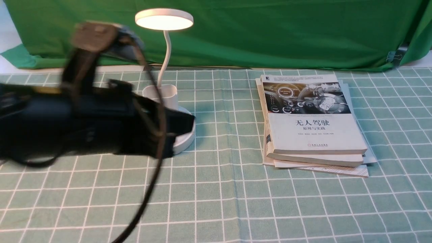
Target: Turn on the table lamp.
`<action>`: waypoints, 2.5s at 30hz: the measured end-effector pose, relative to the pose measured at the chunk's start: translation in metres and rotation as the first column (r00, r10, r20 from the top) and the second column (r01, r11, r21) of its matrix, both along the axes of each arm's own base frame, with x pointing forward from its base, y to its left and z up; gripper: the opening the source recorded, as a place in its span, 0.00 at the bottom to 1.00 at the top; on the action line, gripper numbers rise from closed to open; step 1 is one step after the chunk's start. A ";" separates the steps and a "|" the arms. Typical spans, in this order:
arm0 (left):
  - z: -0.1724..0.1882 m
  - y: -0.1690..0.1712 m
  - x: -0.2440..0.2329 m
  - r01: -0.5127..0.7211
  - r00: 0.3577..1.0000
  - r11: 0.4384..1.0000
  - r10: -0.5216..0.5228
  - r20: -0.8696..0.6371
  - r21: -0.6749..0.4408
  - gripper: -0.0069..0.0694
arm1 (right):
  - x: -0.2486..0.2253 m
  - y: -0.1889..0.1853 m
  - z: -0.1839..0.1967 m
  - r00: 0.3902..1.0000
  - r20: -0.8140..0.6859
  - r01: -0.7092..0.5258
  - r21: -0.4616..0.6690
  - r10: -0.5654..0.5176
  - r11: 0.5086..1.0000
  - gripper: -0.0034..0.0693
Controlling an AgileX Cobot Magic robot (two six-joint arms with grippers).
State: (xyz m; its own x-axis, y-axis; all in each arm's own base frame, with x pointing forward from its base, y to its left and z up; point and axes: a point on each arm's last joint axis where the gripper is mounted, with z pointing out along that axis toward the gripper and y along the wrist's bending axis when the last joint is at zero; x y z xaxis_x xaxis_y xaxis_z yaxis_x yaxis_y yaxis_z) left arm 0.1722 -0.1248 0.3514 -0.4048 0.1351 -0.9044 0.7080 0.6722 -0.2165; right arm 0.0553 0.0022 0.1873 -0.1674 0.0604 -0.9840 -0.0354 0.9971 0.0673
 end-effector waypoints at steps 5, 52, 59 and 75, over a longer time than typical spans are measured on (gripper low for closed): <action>0.021 0.029 -0.037 -0.072 0.961 0.997 0.060 0.270 0.034 0.09 | 0.000 0.000 0.000 1.000 0.000 0.000 0.000 0.000 1.000 0.38; -0.158 0.123 -0.116 -0.739 0.624 0.663 0.740 0.250 -0.118 0.15 | 0.000 0.000 0.000 1.000 -0.001 0.000 0.000 0.000 1.000 0.38; -0.163 0.123 -0.117 -0.736 0.646 0.675 0.724 0.241 -0.056 0.16 | 0.000 0.000 0.000 1.000 -0.001 0.000 0.000 0.000 1.000 0.38; -0.163 0.122 -0.117 -0.727 0.655 0.685 0.713 0.252 -0.048 0.19 | 0.000 0.000 0.000 1.000 0.000 0.000 0.000 0.000 1.000 0.38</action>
